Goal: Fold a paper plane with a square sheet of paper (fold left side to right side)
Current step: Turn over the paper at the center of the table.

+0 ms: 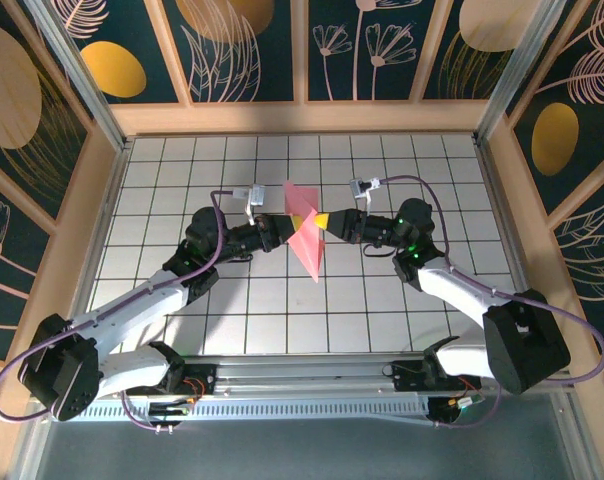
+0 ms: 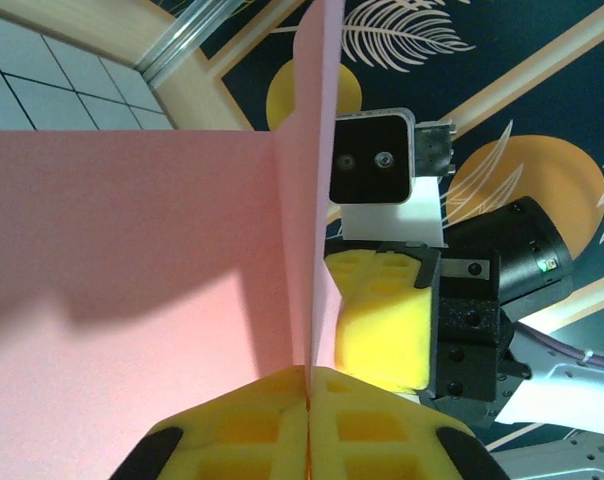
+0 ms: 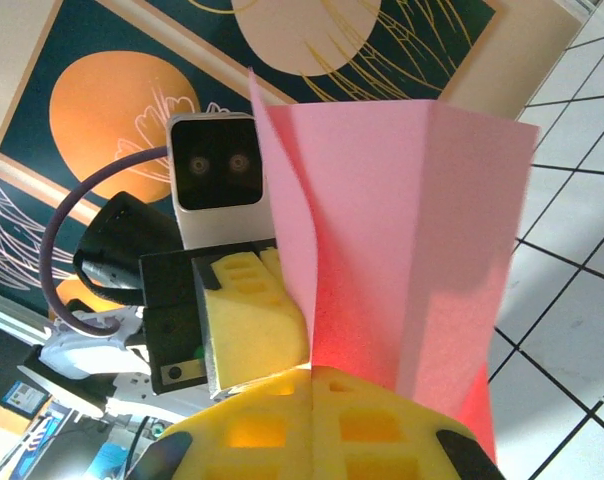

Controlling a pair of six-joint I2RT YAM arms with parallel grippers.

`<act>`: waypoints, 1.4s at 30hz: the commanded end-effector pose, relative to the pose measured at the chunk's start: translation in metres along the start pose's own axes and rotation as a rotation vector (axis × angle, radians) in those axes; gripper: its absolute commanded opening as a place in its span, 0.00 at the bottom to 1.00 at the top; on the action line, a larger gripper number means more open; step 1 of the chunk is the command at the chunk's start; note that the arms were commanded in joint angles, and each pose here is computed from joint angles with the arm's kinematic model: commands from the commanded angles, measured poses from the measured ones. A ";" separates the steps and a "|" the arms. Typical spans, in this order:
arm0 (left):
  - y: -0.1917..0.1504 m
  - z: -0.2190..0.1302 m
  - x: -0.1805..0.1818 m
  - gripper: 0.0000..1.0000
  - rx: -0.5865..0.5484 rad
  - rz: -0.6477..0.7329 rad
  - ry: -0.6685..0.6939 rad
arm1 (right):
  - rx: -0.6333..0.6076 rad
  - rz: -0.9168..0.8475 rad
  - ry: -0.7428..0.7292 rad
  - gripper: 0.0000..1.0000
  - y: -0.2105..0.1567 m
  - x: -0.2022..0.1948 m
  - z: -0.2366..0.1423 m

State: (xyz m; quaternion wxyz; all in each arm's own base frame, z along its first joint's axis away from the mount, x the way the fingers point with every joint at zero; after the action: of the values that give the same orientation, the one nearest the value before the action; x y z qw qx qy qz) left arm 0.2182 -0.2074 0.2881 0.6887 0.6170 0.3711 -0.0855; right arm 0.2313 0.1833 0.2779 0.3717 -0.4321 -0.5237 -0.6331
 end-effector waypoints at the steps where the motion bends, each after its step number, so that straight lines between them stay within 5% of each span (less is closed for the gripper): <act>1: 0.012 -0.005 -0.008 0.05 -0.060 0.039 -0.008 | -0.043 -0.043 -0.008 0.08 0.004 0.010 -0.004; 7: 0.013 -0.007 -0.008 0.04 -0.101 0.024 -0.011 | -0.135 -0.069 -0.111 0.31 0.006 0.016 -0.024; 14: 0.020 -0.006 -0.012 0.02 -0.145 0.029 -0.025 | -0.118 -0.050 -0.156 0.71 -0.009 0.015 -0.034; 19: 0.024 -0.006 -0.015 0.01 -0.157 0.035 -0.033 | -0.107 -0.026 -0.146 0.83 -0.020 0.010 -0.036; 31: 0.025 -0.001 -0.014 0.00 -0.150 0.014 -0.054 | -0.007 -0.029 -0.039 0.84 -0.029 0.012 -0.007; 42: 0.021 0.001 -0.011 0.00 -0.128 -0.010 -0.056 | -0.005 -0.068 -0.014 0.64 -0.014 0.018 0.006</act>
State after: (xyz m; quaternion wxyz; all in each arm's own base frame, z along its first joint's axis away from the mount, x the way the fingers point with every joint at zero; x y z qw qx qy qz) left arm 0.2224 -0.2051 0.2993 0.7193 0.5755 0.3814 -0.0766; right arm 0.2113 0.1880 0.2708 0.3550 -0.4618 -0.5299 -0.6164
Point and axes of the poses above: each hand's point on the last joint's axis, 136 mm out from that joint toward the fingers, its own z axis out along the fingers, its own x axis along the line the jaws close on, y = z × x, the point moved 10 cm from there along -z, back along the fingers, and after that the axes turned 15 degrees about z, right-handed, at the moved point
